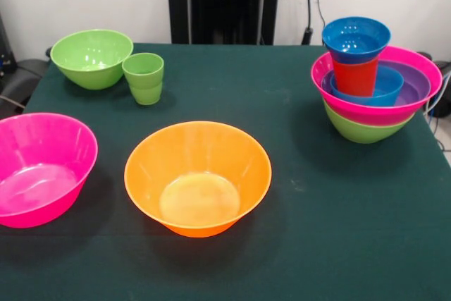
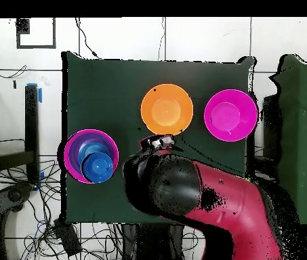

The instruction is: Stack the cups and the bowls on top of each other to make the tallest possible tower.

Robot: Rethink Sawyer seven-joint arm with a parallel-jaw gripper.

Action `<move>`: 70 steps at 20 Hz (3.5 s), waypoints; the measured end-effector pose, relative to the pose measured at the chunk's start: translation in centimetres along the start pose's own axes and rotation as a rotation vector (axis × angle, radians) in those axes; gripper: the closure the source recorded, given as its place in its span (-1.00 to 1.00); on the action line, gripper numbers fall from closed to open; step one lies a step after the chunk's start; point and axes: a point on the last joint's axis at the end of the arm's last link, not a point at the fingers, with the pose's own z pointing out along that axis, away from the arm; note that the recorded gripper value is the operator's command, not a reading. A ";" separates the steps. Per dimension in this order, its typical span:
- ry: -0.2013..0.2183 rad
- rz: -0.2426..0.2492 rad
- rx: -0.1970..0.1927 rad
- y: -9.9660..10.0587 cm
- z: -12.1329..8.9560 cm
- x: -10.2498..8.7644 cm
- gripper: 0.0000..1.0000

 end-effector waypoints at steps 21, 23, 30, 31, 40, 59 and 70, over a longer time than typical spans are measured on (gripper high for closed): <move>-0.087 -0.242 -0.171 3.9 3.6 -5.5 -1.00; -0.082 -0.251 -0.186 4.6 4.4 -5.4 -1.00; -0.053 -0.287 -0.195 5.4 6.6 -5.2 -1.00; -0.049 -0.291 -0.195 5.5 6.8 -5.3 -1.00; -0.033 -0.312 -0.226 6.1 8.2 -6.1 -1.00; -0.003 -0.402 -0.196 4.8 13.6 -5.1 -1.00; -0.009 -0.387 -0.190 2.3 15.2 -9.7 -1.00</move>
